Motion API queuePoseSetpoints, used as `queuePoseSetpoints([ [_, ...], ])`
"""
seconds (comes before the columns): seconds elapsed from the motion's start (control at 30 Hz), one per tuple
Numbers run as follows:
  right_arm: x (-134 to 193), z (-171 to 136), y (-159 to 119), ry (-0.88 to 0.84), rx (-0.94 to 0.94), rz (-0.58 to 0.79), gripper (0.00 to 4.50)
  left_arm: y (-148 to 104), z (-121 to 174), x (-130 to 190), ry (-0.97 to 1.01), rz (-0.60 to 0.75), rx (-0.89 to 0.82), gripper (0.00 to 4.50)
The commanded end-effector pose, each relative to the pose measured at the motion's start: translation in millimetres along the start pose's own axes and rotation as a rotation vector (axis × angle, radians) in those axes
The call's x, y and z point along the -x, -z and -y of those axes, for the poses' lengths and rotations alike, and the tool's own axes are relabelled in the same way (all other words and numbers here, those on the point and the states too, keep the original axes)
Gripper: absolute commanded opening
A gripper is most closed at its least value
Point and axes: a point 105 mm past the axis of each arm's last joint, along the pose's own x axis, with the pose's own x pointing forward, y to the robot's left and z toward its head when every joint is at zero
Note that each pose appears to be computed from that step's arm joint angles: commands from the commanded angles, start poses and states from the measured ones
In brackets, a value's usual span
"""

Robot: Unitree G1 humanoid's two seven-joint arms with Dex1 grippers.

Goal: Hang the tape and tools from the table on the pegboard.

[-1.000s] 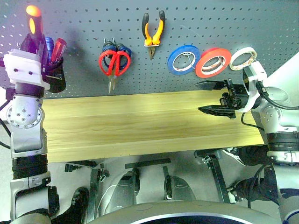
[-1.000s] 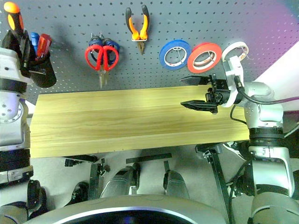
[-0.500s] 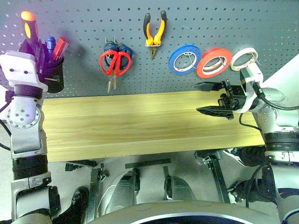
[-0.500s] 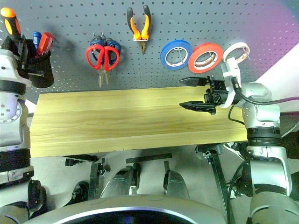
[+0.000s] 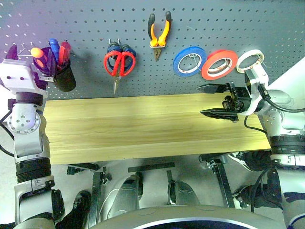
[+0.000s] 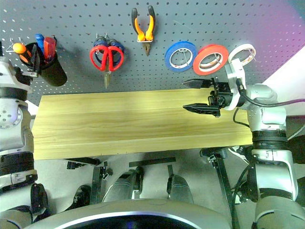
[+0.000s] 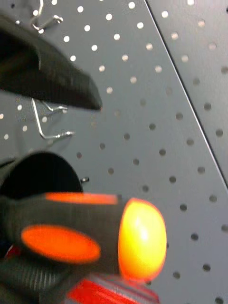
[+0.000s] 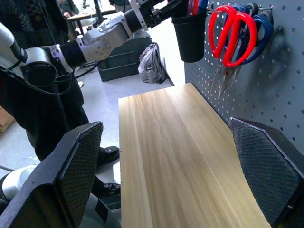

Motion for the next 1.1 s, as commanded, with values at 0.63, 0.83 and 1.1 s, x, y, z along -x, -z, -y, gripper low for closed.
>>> queuePoseSetpoints([
  [0.63, 4, -1, -12, -0.007, 0.044, 0.018, 4.50, -84, 9, -22, -0.024, 0.242, 0.038, 4.47],
  [0.83, 4, -1, -13, -0.009, 0.048, 0.023, 4.50, -108, 4, -27, -0.067, 0.309, 0.023, 4.47],
  [1.1, 5, -1, -13, -0.003, 0.046, 0.028, 4.50, -125, 37, -32, 0.067, 0.345, 0.130, 4.47],
])
